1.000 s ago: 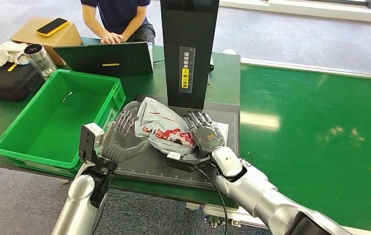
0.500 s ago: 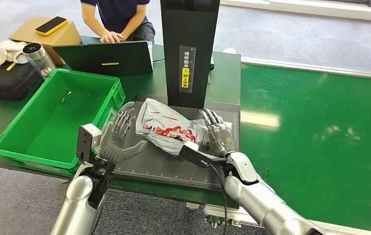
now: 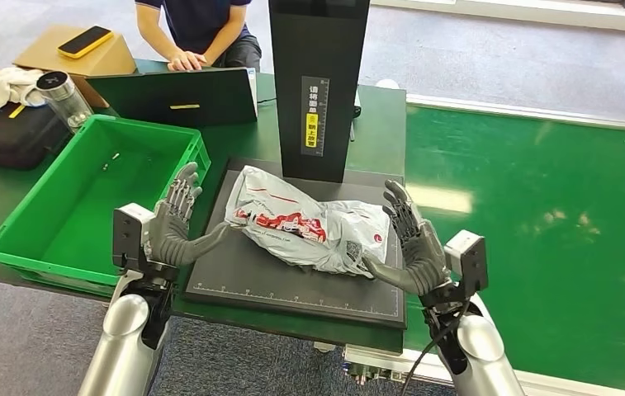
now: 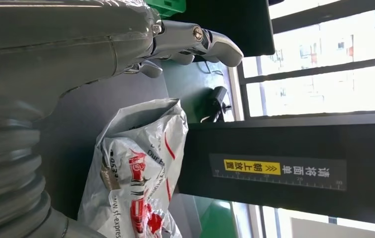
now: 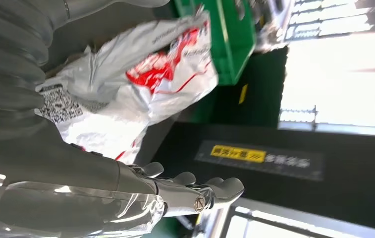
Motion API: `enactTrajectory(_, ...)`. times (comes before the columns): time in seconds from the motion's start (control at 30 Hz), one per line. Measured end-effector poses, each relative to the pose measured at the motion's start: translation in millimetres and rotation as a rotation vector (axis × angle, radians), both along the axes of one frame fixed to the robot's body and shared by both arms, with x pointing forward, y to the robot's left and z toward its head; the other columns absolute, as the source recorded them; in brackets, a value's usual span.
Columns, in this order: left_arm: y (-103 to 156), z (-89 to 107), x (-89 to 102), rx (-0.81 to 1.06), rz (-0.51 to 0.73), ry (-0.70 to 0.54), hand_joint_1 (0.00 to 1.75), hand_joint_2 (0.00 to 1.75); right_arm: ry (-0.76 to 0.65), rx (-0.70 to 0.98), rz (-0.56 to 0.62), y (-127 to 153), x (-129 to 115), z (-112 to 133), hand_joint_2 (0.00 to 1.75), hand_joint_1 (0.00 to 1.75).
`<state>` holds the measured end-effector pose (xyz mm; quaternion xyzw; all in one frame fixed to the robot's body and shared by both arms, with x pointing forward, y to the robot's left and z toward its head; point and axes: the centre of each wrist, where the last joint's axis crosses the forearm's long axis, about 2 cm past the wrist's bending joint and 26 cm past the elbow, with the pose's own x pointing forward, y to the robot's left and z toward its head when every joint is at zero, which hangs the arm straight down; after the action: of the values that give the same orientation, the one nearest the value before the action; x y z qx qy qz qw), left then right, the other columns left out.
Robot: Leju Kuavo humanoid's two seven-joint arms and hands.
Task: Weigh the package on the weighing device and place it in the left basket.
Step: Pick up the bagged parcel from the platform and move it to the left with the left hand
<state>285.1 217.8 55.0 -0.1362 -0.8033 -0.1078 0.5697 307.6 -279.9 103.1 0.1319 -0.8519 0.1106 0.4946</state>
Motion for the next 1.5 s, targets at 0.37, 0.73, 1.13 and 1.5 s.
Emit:
enactTrajectory(0.37,15,11.1,7.4,-0.043,0.124,-0.044,0.00,1.75,-0.053,0.063,-0.010,-14,-16,7,1.75,0.00)
enactTrajectory(0.73,17,14.5,8.9,-0.070,0.119,-0.058,0.00,1.75,-0.061,0.070,-0.031,-16,-19,10,1.75,0.00)
enactTrajectory(1.13,6,17.0,10.4,0.167,0.119,-0.122,0.00,1.75,-0.032,0.021,-0.143,-19,-20,12,1.75,0.00)
enactTrajectory(1.5,-66,30.2,42.3,0.896,-0.092,-0.458,0.00,1.75,0.063,0.014,-0.334,-41,-29,5,1.75,0.00)
